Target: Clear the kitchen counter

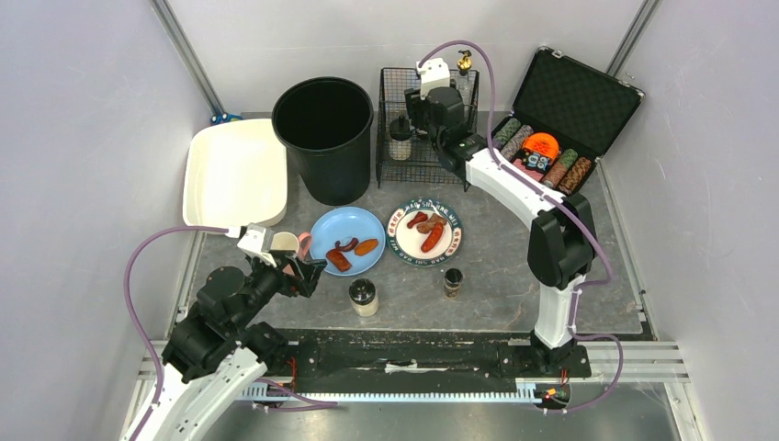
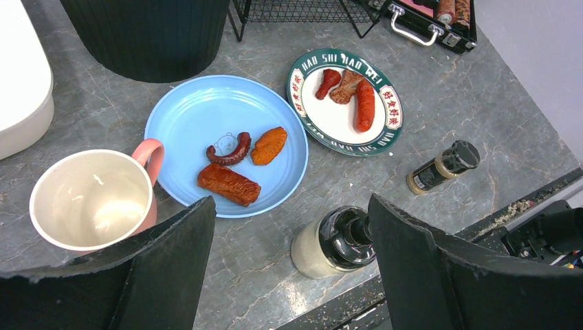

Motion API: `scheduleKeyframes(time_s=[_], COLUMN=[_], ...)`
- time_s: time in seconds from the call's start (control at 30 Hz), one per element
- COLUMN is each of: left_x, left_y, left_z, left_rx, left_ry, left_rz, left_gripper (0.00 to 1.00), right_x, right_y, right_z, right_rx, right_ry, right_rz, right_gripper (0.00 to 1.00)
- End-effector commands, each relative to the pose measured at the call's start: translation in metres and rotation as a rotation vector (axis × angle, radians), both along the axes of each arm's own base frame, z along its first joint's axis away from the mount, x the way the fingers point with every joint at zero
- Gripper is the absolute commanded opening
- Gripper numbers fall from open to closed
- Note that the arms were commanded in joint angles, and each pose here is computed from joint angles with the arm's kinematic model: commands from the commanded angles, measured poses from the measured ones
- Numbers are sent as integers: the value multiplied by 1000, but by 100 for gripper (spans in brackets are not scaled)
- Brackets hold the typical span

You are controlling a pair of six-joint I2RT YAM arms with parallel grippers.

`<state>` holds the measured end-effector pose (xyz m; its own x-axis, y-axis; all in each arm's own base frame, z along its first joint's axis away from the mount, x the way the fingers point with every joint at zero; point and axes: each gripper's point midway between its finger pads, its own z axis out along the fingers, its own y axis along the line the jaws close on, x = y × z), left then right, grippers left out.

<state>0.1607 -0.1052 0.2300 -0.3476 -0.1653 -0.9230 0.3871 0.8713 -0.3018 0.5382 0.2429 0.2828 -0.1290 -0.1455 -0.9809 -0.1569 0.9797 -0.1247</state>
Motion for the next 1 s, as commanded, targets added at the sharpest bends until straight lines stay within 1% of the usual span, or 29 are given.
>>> scheduleKeyframes(time_s=[0.0,0.33,0.73,0.97], left_x=[4,4,5,5], left_y=[-1,-2,-4,-4], left_z=[3,2,0,-1], left_rx=[29,31,35,36], left_ry=[-31,-25,-18,-15], left_rz=[-10,-14,-19,-21], left_gripper=[87,87,87,87], right_x=[17,36,53,63], right_y=[-6,-11,-14,-22], right_z=[62,38,-10,-42], right_rx=[101,84,110,191], right_ry=[-169,-152,-89,-15], right_rz=[-46,-78,-97,-112], right_gripper=[0,0,0,0])
